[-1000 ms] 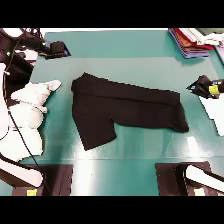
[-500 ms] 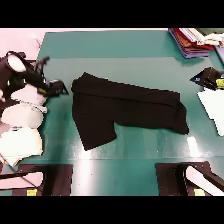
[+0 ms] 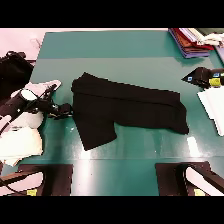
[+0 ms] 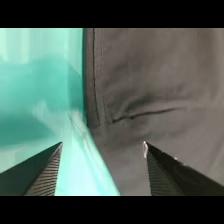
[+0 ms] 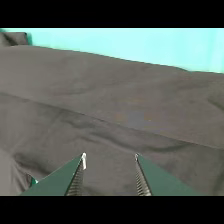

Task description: Fold the shirts.

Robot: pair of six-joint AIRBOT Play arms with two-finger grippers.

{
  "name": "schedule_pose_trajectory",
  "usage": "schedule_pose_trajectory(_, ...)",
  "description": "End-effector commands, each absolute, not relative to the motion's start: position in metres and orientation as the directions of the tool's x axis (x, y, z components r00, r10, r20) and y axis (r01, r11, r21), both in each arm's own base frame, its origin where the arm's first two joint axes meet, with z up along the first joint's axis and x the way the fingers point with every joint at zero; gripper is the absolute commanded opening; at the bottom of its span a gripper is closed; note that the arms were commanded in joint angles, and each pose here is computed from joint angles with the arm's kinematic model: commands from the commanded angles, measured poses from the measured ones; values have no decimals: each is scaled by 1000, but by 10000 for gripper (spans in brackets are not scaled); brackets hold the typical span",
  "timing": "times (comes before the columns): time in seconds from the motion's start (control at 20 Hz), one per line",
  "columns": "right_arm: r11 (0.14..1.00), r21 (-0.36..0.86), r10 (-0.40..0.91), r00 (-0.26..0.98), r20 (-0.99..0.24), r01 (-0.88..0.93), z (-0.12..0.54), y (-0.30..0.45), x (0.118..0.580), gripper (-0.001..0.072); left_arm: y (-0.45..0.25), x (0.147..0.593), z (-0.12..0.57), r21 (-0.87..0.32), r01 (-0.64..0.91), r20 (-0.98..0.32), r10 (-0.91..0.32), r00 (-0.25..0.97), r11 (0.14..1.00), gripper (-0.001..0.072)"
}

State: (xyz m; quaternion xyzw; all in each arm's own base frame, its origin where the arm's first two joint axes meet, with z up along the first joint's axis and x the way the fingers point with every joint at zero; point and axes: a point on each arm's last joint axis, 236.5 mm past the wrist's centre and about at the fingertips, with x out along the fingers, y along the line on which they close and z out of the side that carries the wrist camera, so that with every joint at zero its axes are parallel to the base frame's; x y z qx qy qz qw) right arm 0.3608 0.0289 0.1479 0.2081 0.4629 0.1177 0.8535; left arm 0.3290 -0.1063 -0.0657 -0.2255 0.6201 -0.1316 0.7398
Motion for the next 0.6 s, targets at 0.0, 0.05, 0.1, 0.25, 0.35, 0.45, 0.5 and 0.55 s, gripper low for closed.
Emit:
schedule_pose_trajectory(0.0, 881, 473, 400, 540, -741, -4, 148, 33, 360, 365, -130, 333, -70, -502, -34, -845, -481, 235, 864, 591)
schedule_pose_trajectory(0.05, 882, 471, 400, 537, -743, -4, 148, 33, 360, 365, -139, 335, -69, -498, -13, -842, -480, 246, 867, 590)
schedule_pose_trajectory(0.1, 883, 470, 399, 532, -747, -1, 147, 32, 358, 365, -145, 336, -68, -498, -8, -841, -480, 251, 867, 589)
schedule_pose_trajectory(0.25, 900, 430, 348, 478, -807, 69, 129, 6, 342, 365, -144, 337, -66, -488, -7, -845, -471, 253, 873, 15)
schedule_pose_trajectory(0.35, 918, 360, 272, 394, -878, 169, 95, -24, 313, 365, -147, 343, -53, -491, 26, -838, -480, 258, 871, 22)
schedule_pose_trajectory(0.45, 915, 274, 186, 293, -938, 295, 50, -58, 272, 367, -151, 350, -35, -494, 76, -829, -496, 259, 866, 22)
schedule_pose_trajectory(0.5, 905, 247, 168, 244, -955, 346, 30, -69, 250, 399, -153, 354, -26, -493, 105, -823, -502, 266, 864, 23)
schedule_pose_trajectory(0.55, 891, 243, 177, 201, -964, 383, 10, -74, 229, 477, -154, 358, -19, -495, 117, -817, -507, 274, 861, 22)
